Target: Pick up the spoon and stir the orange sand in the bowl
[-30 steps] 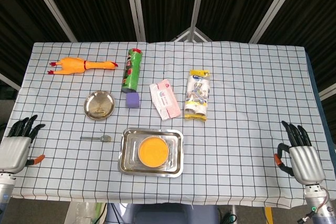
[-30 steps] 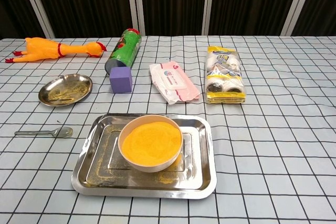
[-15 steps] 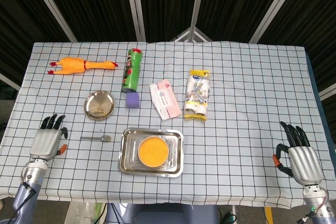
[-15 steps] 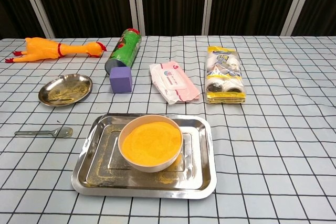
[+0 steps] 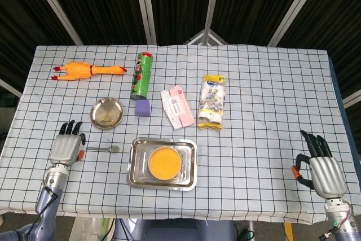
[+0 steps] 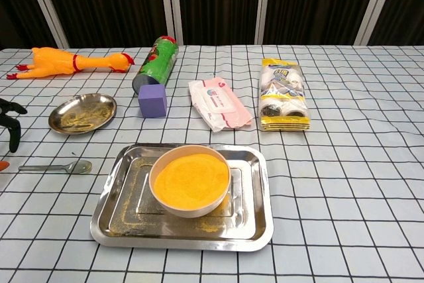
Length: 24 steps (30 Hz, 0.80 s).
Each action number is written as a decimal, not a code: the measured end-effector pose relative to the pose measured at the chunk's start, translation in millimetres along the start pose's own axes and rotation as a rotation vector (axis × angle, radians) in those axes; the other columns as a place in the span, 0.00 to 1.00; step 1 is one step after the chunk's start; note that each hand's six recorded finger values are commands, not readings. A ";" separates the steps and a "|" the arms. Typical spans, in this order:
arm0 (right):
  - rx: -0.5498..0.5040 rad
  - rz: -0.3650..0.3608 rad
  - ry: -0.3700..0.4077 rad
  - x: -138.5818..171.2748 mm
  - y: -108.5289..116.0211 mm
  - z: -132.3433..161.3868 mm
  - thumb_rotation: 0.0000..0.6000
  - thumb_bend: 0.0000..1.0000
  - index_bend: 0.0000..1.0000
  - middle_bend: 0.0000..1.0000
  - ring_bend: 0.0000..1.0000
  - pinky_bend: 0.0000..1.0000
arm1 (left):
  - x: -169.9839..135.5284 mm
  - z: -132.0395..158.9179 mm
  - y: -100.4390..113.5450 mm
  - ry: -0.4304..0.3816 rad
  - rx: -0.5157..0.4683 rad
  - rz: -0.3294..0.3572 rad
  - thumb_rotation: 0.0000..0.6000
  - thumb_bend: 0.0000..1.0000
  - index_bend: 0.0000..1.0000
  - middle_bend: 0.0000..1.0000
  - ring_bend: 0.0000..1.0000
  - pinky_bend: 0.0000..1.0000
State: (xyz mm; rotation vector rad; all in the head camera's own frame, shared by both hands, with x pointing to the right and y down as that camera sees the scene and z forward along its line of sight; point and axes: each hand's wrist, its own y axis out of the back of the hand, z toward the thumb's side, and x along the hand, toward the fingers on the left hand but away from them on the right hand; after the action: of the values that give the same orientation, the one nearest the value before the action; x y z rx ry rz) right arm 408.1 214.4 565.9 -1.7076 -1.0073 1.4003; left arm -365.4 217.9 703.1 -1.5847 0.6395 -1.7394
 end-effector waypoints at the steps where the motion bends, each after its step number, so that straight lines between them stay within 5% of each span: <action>1: -0.001 0.000 0.000 0.0 0.0 0.1 1.00 0.43 0.00 0.00 0.00 0.00 | 0.5 2.7 -0.8 -0.002 -0.001 -0.001 1.00 0.46 0.49 0.09 0.04 0.09; 24: -0.033 0.010 -0.008 0.2 0.0 0.6 1.00 0.43 0.00 0.00 0.00 0.00 | 7.7 27.2 -20.5 0.003 -0.001 -0.046 1.00 0.55 0.49 0.10 0.04 0.09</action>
State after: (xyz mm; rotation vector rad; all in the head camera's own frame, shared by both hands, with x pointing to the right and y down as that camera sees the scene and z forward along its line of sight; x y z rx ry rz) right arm 407.6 214.6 565.7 -1.7338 -1.0332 1.4054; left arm -342.0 227.6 727.1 -1.6100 0.6098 -1.7756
